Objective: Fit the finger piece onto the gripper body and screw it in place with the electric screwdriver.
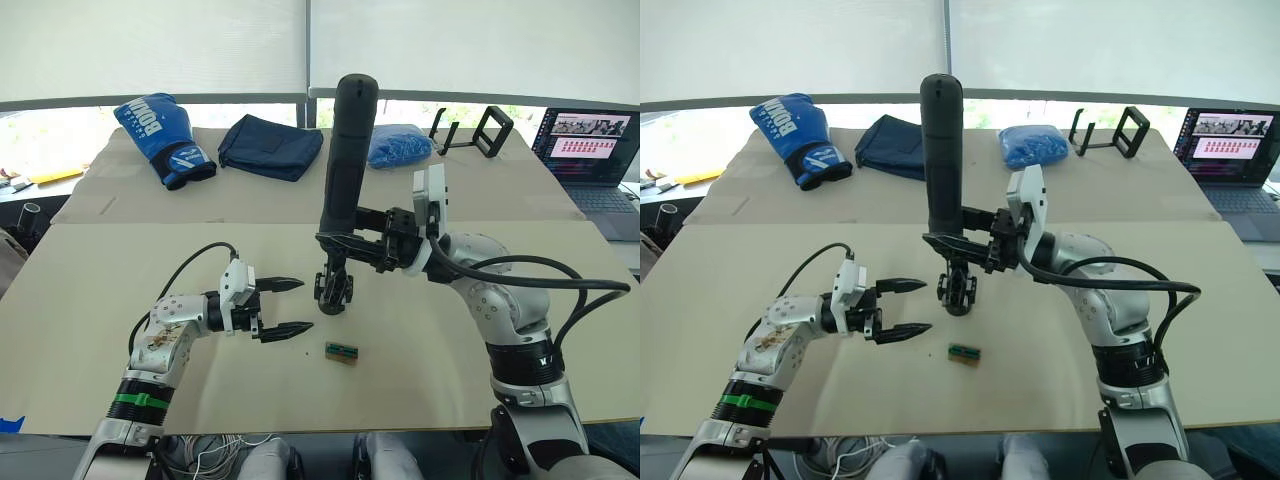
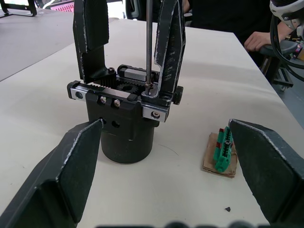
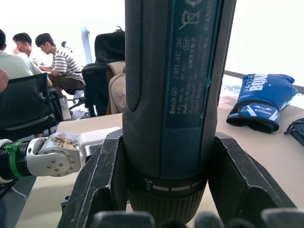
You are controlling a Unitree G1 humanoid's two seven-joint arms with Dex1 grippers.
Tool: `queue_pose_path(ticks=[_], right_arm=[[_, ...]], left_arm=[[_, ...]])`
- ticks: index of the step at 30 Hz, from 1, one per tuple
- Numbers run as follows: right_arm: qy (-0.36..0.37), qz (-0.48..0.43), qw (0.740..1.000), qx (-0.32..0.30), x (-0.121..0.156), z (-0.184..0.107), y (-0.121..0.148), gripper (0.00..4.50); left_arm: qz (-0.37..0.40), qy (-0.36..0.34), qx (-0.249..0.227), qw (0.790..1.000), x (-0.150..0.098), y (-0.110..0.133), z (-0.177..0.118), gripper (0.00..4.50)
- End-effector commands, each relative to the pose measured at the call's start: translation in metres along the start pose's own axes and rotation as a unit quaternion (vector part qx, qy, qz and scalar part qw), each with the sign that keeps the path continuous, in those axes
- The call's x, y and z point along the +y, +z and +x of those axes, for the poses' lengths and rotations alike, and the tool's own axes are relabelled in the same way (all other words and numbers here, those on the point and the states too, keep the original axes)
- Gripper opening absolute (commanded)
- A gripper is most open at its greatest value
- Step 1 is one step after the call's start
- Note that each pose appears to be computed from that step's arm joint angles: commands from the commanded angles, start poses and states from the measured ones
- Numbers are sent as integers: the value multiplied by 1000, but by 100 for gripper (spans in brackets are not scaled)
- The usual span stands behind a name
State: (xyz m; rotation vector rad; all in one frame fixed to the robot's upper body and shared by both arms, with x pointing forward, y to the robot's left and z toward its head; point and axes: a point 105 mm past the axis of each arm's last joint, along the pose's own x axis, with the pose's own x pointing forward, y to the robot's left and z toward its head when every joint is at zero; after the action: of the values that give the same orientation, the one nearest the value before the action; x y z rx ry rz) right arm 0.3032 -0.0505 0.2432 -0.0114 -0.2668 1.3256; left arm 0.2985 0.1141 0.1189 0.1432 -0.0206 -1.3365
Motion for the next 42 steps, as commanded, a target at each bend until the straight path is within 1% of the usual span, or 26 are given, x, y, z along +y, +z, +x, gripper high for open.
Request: queue_pose_path(ticks=[1, 8, 14, 20, 27, 36, 42], right_arm=[[13, -17, 1000, -14, 6, 1, 11, 193], [12, -18, 1000, -11, 6, 4, 8, 193], [7, -20, 1000, -7, 4, 3, 6, 193], [7, -20, 1000, -5, 4, 3, 5, 193], [9, -19, 1000, -1, 3, 4, 4, 193], [9, -18, 1000, 5, 4, 5, 2, 193], [8, -17, 1000, 12, 4, 4, -1, 193]], left_arm=[[19, -3, -9, 1000, -1, 8, 1, 450], [18, -3, -8, 1000, 0, 6, 6, 450], [20, 10, 10, 1000, 4, -1, 12, 450], [19, 24, 38, 999, 10, -13, 19, 450], [23, 11, 49, 998, 15, -20, 33, 450], [27, -12, 49, 998, 23, -23, 49, 450], [27, -24, 35, 999, 28, -19, 60, 450]])
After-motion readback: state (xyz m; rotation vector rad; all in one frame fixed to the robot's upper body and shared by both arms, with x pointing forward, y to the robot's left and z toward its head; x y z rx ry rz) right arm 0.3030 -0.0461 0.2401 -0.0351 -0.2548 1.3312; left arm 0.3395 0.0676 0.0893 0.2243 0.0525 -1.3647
